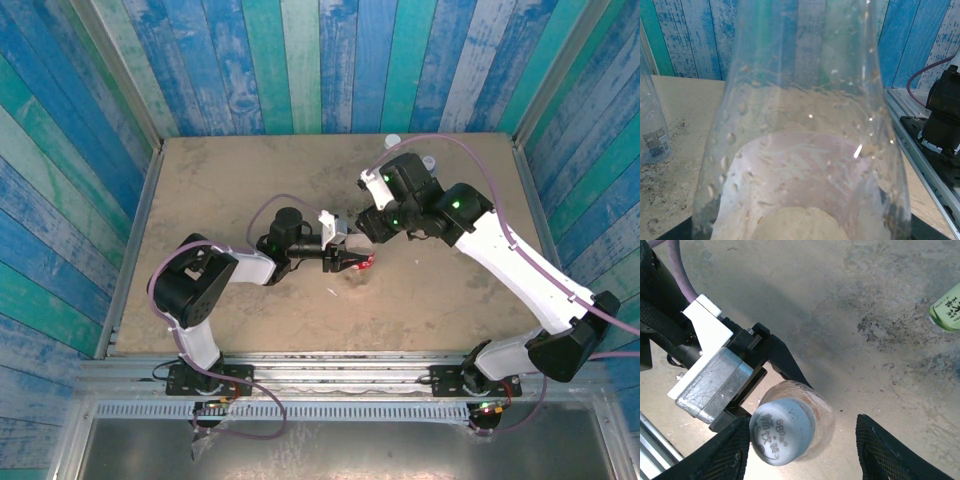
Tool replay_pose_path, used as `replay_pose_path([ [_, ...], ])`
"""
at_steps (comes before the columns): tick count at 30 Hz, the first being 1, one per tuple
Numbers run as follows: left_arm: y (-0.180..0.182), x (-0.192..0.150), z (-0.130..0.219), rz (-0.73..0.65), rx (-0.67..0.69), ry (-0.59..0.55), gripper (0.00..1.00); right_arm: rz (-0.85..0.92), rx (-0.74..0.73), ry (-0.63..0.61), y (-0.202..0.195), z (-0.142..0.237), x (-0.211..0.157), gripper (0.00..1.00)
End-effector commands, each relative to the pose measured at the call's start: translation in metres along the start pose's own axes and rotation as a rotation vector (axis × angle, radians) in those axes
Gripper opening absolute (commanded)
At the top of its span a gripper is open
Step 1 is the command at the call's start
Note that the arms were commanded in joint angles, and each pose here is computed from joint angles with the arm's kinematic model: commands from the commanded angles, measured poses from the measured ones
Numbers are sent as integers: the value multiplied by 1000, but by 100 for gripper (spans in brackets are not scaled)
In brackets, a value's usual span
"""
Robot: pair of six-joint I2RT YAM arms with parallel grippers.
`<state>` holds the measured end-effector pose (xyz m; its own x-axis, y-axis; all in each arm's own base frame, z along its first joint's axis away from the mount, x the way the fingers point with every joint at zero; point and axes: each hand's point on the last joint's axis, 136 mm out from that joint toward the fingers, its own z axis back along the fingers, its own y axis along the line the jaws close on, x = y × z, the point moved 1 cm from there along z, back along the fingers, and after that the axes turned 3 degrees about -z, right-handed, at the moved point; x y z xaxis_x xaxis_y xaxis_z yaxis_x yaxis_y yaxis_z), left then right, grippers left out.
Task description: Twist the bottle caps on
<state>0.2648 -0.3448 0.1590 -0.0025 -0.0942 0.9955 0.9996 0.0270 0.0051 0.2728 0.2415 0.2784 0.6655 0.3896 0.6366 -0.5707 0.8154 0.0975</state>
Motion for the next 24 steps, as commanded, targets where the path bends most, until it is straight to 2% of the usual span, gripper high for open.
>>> replay_pose_path([
  [1,-12,-59,3,204,-17,149,57,-13,-17,-41,-4,15,3,62],
  [7,-12,-60,3,206,-17,151,57,-32,-30,-101,-7,23,9,63],
  [14,-12,-59,2,204,-20,148,57,-42,-33,-75,-10,12,4,52],
  [24,-12,-59,2,203,-20,149,57,-59,-54,-50,-20,1,3,42],
])
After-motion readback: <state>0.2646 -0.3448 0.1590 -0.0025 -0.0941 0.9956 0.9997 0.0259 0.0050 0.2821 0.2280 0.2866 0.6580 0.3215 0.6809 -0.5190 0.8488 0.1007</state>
